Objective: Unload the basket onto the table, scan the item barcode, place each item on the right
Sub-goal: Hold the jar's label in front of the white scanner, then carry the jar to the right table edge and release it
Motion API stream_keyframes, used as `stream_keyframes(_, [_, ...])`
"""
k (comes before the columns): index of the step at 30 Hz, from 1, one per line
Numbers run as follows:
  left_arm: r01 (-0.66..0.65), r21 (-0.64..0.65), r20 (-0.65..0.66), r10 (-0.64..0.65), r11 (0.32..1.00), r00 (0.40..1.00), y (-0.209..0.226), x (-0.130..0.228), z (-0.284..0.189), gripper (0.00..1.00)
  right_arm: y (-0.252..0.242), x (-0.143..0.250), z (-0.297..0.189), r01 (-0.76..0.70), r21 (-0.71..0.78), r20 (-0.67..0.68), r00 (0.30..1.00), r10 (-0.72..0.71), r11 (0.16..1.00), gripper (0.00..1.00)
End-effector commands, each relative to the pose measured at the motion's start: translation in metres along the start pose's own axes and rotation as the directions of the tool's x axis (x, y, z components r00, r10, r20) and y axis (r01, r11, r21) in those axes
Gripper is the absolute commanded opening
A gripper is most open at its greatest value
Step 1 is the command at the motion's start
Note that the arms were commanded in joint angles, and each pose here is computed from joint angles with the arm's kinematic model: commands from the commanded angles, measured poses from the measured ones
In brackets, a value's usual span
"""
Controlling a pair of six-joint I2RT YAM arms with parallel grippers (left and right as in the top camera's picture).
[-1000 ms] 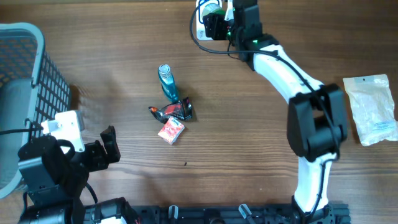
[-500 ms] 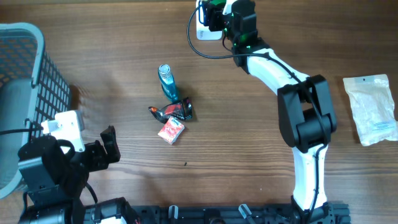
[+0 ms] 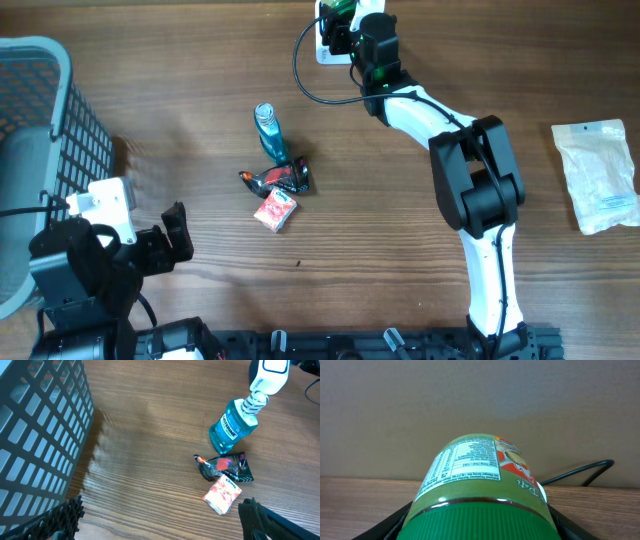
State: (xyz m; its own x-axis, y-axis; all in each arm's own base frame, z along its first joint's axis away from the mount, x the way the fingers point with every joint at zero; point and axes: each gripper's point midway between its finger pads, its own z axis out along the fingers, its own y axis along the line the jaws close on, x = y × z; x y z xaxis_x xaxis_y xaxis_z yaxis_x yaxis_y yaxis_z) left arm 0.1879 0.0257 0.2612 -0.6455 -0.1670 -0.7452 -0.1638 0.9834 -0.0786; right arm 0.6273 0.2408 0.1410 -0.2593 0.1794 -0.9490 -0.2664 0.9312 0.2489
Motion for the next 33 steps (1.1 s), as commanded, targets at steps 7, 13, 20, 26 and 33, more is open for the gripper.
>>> stream_keyframes(7, [0.005, 0.009, 0.003, -0.005, 1.000, 1.000, -0.002, 0.000, 0.000, 1.00, 0.001, -0.016, -0.005, 0.032, 0.024, -0.017, 0.999, -0.032, 0.999, 0.52])
stream_keyframes(13, [0.005, 0.009, 0.003, -0.005, 1.000, 1.000, -0.002, 0.000, 0.000, 1.00, 0.014, -0.077, -0.042, 0.068, 0.034, -0.030, 0.997, -0.067, 0.997, 0.50])
stream_keyframes(20, [0.005, 0.009, 0.003, -0.005, 1.000, 1.000, -0.002, 0.000, 0.000, 1.00, -0.034, -0.121, -0.145, 0.021, 0.215, -0.248, 0.968, 0.034, 0.976, 0.53])
stream_keyframes(26, [0.005, 0.009, 0.003, -0.005, 1.000, 1.000, -0.002, 0.000, 0.000, 1.00, -0.167, -0.072, -0.274, -0.020, 0.608, -0.487, 0.780, 0.393, 0.794, 0.54])
stream_keyframes(33, [0.005, 0.009, 0.003, -0.005, 1.000, 1.000, -0.002, 0.000, 0.000, 1.00, -0.261, -0.016, -0.347, -0.129, 0.793, -0.409, 0.611, 0.678, 0.595, 0.54])
